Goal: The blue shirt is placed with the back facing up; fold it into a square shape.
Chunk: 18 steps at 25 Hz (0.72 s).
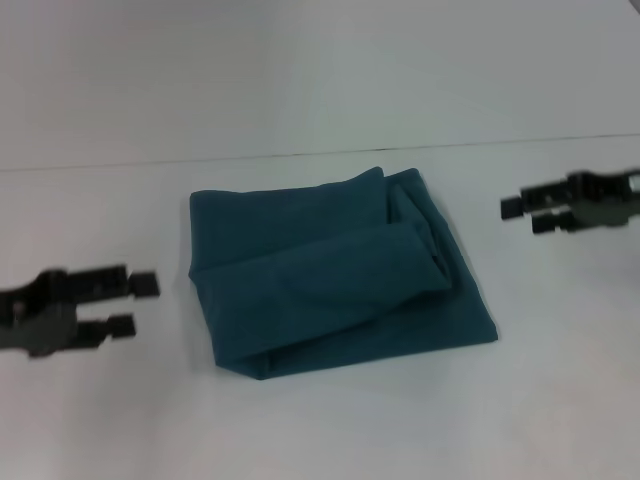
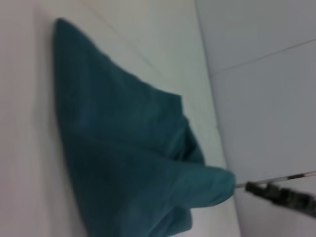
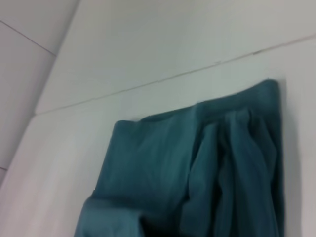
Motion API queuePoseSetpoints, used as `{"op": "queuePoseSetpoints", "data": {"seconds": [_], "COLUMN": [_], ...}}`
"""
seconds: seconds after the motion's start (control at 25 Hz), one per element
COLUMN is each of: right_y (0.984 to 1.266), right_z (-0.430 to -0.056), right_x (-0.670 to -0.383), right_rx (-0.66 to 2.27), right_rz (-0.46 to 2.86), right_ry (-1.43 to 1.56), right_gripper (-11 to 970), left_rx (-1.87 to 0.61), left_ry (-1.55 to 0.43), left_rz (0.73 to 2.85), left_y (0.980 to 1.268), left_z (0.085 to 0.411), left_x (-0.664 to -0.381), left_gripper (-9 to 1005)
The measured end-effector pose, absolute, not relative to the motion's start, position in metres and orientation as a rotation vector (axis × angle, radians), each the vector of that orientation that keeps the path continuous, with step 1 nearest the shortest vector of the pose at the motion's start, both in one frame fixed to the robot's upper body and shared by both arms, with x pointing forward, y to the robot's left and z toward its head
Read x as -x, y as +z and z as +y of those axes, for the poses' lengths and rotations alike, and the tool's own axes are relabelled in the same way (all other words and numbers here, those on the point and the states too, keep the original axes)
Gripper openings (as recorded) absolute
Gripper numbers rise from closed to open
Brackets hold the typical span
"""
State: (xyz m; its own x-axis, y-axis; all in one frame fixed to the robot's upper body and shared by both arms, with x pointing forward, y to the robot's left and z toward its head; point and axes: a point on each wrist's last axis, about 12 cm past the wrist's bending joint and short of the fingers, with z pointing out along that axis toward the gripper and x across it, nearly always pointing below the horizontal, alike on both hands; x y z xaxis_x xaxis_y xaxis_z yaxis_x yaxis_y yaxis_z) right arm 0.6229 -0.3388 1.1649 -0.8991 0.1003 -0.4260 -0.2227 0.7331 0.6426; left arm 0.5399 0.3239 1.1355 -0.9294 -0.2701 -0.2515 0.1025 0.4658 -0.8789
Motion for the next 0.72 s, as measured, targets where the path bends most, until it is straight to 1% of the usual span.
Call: {"op": "queuePoseSetpoints", "data": {"seconds": [0.08, 0.24, 0.4, 0.56, 0.72], "right_y": [1.179, 1.199, 1.208, 1.204, 1.189], "right_z": [-0.329, -0.304, -0.280, -0.263, -0.253], "right_x": [-0.635, -0.652, -0.660, -0.663, -0.662], "right_rx": [0.092, 0.123, 0.164, 0.159, 0.116], "right_rz": [2.538, 2.615, 2.634, 2.647, 2.666], "right_ry": [0.964, 0.913, 0.914, 0.946, 0.977], "right_gripper": [760, 760, 760, 759, 759], "left_rx": [0.164, 0.192, 0.188, 0.195, 0.217], "left_ry": [-1.436, -1.407, -1.404, -1.402, -1.403], "left_rz": [2.378, 2.387, 2.382, 2.365, 2.338], "left_y": [1.128, 1.122, 1.121, 1.121, 1.121], "left_z": [0.328, 0.333, 0.333, 0.333, 0.335], "left_x": [-0.533, -0.528, -0.528, -0.529, -0.529], "left_gripper": [846, 846, 846, 846, 845]}}
